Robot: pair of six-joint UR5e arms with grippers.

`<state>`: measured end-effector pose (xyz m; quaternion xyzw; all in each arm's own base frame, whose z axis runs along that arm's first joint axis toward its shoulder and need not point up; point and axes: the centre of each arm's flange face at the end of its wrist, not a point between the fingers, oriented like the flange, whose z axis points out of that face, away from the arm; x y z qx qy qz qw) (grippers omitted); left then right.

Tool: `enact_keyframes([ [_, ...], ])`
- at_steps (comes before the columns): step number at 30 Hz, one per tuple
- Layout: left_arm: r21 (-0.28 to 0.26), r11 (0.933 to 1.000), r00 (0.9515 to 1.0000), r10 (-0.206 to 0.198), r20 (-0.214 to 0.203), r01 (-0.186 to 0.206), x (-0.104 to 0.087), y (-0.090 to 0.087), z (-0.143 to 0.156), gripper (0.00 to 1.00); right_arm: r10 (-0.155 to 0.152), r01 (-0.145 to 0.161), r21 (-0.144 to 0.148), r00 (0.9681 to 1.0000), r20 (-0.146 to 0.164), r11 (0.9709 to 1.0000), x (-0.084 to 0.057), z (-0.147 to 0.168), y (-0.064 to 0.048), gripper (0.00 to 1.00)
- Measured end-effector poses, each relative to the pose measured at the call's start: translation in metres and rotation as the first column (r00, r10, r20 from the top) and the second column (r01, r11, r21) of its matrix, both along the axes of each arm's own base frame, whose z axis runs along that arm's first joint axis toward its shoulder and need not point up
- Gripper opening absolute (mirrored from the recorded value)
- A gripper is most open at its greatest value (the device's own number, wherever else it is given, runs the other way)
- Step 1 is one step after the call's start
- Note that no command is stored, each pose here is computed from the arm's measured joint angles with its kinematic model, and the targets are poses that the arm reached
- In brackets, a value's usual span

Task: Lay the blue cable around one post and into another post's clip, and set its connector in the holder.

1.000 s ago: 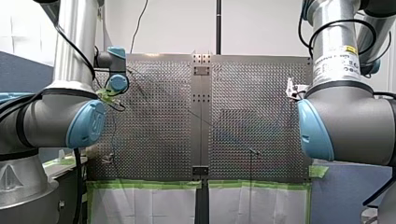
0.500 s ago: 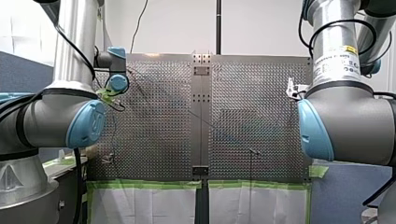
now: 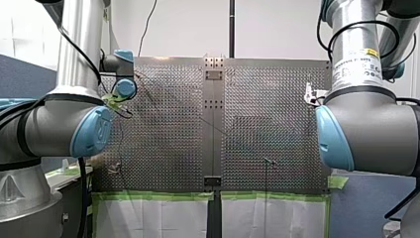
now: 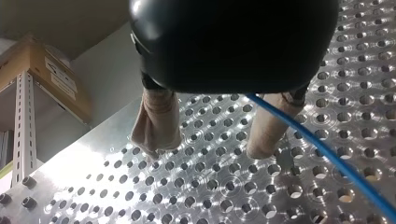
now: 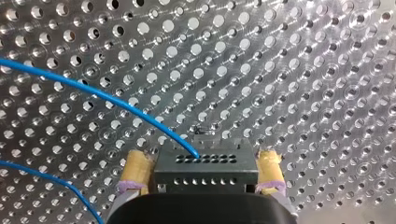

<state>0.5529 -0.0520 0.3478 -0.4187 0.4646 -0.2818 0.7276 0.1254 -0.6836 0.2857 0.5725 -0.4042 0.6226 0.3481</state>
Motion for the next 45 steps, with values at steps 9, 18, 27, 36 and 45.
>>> enact_keyframes([
  [9, 0.001, 1.0, 1.0, 0.0, 0.0, 0.0, 0.0, -0.0002, 0.0, 1.0, -0.002, 0.002, -0.003, 1.0, -0.001, 1.0, -0.0004, 0.0002, -0.0003, 0.98],
  [18, 0.004, 1.0, 1.0, -0.001, -0.001, 0.001, -0.0001, -0.0008, 0.0, 1.0, -0.003, 0.003, -0.015, 1.0, -0.003, 0.9999, -0.0006, 0.0013, -0.0014, 0.98],
  [27, 0.003, 1.0, 1.0, -0.002, -0.002, 0.002, -0.0002, -0.0015, -0.0001, 1.0, -0.001, 0.001, -0.02, 1.0, 0.005, 0.9998, 0.0009, 0.0019, -0.0022, 0.98],
  [36, 0.003, 1.0, 1.0, -0.002, -0.003, 0.002, -0.0003, -0.0016, -0.0002, 1.0, 0.005, -0.005, -0.027, 0.9999, 0.013, 0.9996, 0.0046, 0.0025, -0.0025, 0.98],
  [45, 0.006, 1.0, 1.0, -0.001, -0.004, 0.002, -0.0003, -0.0016, -0.0002, 1.0, 0.01, -0.009, -0.028, 0.9999, 0.012, 0.9996, 0.008, 0.0026, -0.0019, 0.98],
])
